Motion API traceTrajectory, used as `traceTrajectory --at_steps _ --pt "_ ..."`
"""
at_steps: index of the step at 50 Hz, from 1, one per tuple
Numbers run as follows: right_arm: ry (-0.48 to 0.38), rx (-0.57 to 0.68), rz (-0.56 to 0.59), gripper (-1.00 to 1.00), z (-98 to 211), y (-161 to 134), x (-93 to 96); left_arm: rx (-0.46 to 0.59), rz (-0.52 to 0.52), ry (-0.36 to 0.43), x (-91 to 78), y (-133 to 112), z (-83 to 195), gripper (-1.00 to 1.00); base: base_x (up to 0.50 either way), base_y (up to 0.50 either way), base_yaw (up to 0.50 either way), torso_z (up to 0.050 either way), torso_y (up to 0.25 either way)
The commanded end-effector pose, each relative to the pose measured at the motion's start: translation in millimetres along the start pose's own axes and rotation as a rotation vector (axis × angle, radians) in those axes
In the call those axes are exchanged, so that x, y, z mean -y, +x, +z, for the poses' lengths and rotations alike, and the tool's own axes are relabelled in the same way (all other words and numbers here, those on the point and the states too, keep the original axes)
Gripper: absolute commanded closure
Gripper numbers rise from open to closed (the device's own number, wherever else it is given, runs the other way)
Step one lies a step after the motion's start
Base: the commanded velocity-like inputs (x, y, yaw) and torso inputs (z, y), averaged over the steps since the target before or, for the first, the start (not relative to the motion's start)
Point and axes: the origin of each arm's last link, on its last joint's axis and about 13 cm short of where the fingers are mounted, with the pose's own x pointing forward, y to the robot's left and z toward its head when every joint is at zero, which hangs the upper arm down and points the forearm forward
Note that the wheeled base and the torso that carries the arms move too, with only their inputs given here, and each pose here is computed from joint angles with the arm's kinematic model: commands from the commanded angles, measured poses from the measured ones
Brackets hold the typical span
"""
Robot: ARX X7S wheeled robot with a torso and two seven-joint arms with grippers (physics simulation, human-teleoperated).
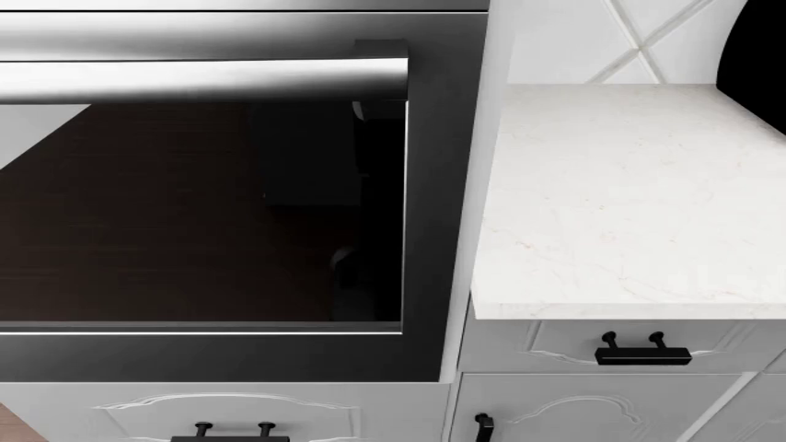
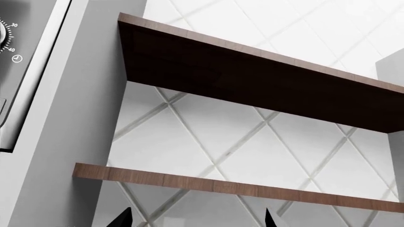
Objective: Open the microwave door
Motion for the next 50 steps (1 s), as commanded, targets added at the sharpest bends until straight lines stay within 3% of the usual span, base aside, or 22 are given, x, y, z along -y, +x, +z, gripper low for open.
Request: traceTrajectory --at_steps 1,10,25,39,50 --pt "0.005 -0.007 -0.006 -1.0 -4.1 -1.4 0.7 -0.307 -0.099 -0.01 11.7 8.9 -26.8 -1.0 0.0 0.0 0.0 0.0 0.0" --pt "0.005 -0.016 -0.004 -1.0 -6.9 -1.2 -0.2 -0.435 -0.07 -0.045 -2.9 24.9 -42.7 -1.0 0.0 0.0 0.0 0.0 0.0" --pt "0.009 -0.014 -0.006 -1.0 -6.3 -1.0 -0.3 -0.516 -0.064 0.011 -8.7 27.0 -52.2 -1.0 0.0 0.0 0.0 0.0 0.0" --pt "0.011 -0.025 -0.006 -1.0 -12.3 -0.6 -1.3 -0.605 -0.056 -0.024 -16.5 33.2 -63.5 -1.0 0.0 0.0 0.0 0.0 0.0" --pt "0.01 -0.034 -0.008 -1.0 -15.1 -1.0 -1.0 -0.623 0.062 -0.067 -40.5 31.2 -60.0 -1.0 0.0 0.0 0.0 0.0 0.0"
